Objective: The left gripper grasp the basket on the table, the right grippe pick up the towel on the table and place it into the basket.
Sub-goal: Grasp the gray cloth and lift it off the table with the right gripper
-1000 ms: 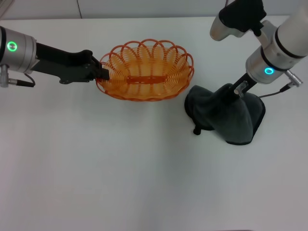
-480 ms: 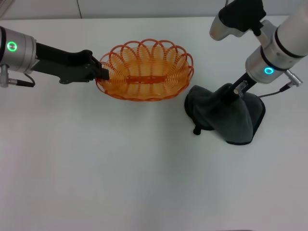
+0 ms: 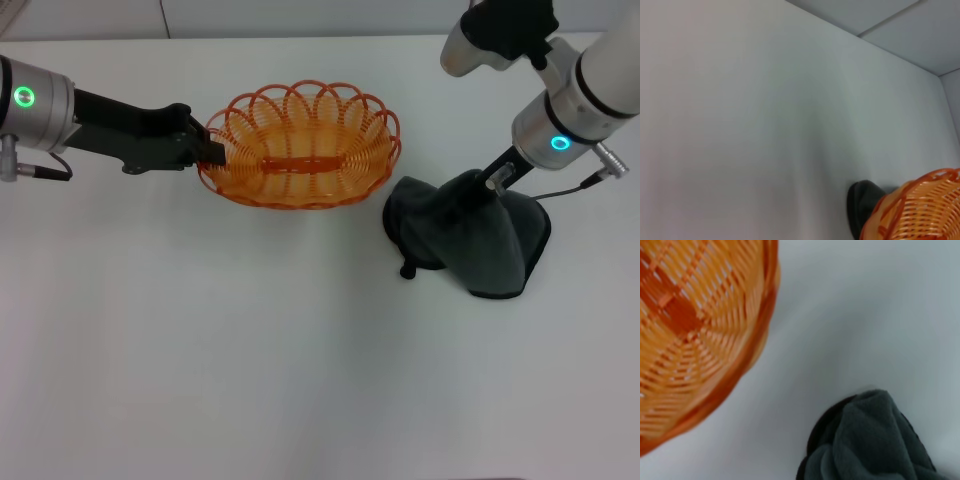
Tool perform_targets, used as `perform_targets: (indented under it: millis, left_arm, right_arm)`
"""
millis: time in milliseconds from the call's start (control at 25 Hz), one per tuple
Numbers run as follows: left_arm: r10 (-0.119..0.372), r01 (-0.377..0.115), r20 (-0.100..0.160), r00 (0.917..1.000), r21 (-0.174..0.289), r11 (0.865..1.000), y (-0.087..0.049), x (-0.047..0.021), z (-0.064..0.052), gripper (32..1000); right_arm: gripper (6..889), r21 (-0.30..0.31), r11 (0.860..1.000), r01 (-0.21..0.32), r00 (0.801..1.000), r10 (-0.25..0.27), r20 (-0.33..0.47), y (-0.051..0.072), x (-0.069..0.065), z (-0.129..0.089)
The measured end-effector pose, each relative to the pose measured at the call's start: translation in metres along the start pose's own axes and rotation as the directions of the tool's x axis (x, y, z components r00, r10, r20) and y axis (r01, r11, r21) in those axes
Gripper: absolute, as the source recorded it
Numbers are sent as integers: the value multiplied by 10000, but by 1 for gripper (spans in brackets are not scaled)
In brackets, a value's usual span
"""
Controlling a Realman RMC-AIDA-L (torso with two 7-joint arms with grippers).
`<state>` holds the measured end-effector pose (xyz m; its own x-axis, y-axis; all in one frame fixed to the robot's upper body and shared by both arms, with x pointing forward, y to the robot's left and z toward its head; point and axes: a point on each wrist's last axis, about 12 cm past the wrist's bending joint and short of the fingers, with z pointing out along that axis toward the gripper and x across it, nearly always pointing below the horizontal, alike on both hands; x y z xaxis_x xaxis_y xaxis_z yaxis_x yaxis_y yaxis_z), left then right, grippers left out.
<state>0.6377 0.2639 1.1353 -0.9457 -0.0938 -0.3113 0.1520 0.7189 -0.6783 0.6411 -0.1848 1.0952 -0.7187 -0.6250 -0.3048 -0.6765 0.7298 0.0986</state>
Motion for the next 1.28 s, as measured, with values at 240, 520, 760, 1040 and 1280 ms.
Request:
perform_targets:
  millis: [240,520,760,1040,1280]
  left_arm:
    - [-15,15,9,10000,-10,10000,6,3,-1,86]
    - [-15,15,10,10000,-10,10000,6,3,-1,86]
    - [-69,69,7,10000,-25,10000,27,19,-5,86]
    - [-172,172,27,9998,-62,9998,70,42,-28,86]
    - [-248,249,53,9997,-135,9996,114,57,-60,86]
  right_arm:
    - [391,-188,9998,-74,9998,78,202,9,-26,-18]
    - [134,-226,9997,-75,9998,79,158,11,-18,-18]
    - [85,-455,9988,159,9999,-161,-32,35,-1,-31]
    - [85,-722,9970,292,9993,-309,-214,-32,68,-182]
    - [86,-911,9955,255,9997,-259,-27,-169,43,-526]
